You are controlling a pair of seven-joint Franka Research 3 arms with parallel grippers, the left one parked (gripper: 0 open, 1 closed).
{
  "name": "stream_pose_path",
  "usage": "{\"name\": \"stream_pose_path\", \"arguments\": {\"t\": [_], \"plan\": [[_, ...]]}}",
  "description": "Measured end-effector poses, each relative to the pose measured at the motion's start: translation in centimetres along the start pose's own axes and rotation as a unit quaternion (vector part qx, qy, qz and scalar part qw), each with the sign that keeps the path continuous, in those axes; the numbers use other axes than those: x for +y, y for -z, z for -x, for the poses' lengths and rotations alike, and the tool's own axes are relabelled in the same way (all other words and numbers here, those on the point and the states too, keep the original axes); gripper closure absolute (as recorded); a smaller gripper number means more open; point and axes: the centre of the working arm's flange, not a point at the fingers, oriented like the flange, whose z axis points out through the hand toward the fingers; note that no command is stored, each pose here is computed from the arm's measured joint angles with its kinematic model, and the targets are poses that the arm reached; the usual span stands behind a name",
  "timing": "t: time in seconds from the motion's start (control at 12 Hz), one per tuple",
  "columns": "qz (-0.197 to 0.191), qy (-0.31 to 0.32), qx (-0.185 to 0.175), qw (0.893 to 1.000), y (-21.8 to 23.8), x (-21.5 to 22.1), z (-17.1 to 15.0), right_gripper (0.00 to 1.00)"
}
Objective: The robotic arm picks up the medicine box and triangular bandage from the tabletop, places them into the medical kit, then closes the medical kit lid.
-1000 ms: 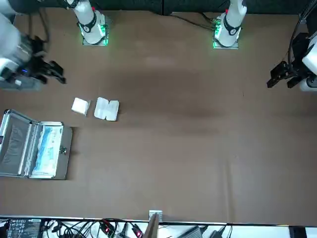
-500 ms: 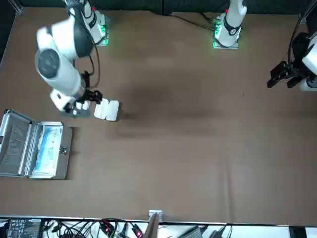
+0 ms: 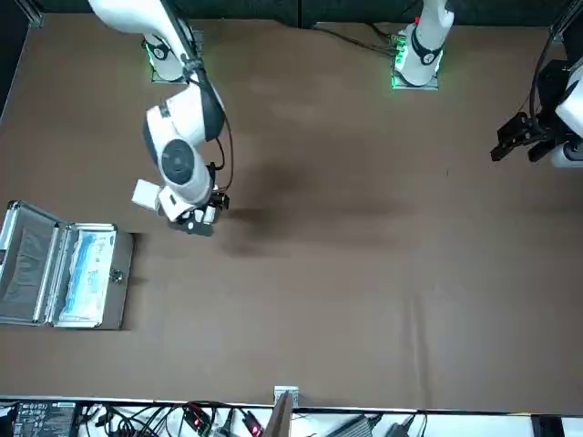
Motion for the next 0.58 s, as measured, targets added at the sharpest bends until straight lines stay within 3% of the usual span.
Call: {"name": "stream_pose_path", "arguments": {"t": [0.33, 0.42, 0.58], "plan": [[0.030, -0.013, -0.007, 0.999, -4.0, -1.7, 0.4, 0.04], [0.033, -0.024, -0.010, 0.999, -5.7, -2.0, 0.2, 0.15], [0.036, -0.027, -0.015, 0.999, -7.1, -2.0, 0.2, 0.20]]}}
